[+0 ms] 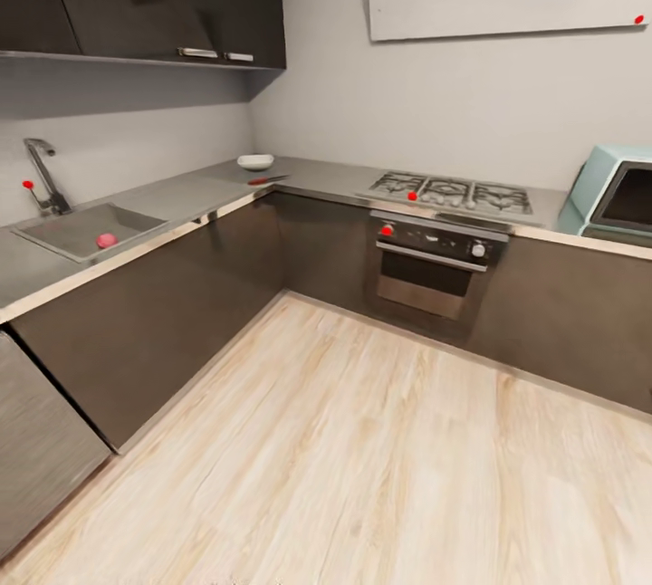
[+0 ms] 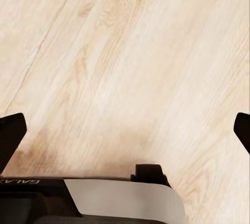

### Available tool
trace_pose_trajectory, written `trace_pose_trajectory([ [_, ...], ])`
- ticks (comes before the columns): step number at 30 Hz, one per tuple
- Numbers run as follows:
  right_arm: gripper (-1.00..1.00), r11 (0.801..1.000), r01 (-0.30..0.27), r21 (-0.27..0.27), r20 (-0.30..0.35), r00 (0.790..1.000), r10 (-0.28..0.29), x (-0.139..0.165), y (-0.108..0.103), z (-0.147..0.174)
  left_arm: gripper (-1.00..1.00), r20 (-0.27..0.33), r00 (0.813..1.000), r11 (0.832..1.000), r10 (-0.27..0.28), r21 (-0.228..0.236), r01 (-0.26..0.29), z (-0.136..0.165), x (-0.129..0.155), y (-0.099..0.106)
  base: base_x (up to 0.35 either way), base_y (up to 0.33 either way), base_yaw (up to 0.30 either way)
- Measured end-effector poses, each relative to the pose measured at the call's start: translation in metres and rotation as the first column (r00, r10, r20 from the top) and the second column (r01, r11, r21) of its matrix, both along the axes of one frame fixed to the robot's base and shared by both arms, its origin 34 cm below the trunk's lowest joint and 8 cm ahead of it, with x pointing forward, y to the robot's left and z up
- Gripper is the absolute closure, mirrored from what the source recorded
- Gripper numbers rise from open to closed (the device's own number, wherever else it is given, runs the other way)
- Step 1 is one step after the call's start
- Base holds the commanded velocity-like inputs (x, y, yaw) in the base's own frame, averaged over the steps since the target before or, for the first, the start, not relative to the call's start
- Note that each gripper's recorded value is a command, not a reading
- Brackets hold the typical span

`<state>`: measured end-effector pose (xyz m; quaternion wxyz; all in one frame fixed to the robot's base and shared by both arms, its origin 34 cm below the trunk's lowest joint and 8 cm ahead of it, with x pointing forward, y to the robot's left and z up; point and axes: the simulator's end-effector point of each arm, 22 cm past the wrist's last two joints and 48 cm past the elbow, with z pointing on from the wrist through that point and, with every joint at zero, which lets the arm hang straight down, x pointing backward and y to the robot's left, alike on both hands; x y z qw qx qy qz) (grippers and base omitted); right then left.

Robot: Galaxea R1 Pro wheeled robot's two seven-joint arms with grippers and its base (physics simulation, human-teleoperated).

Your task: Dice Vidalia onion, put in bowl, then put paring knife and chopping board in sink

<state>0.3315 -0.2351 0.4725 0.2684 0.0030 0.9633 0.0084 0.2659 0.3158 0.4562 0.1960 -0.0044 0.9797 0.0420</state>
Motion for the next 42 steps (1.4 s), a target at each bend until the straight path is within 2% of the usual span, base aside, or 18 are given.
trace_pose_trajectory([
  [42,-1.00,1.000,0.000,0.000,-0.015,1.000,0.000,-0.0053,0.0000,-0.0029,-1.00,-0.015,1.000,1.000,-0.001,-0.001,0.000,-0.0019,-0.0055,-0.0002,0.001,0.289,0.270],
])
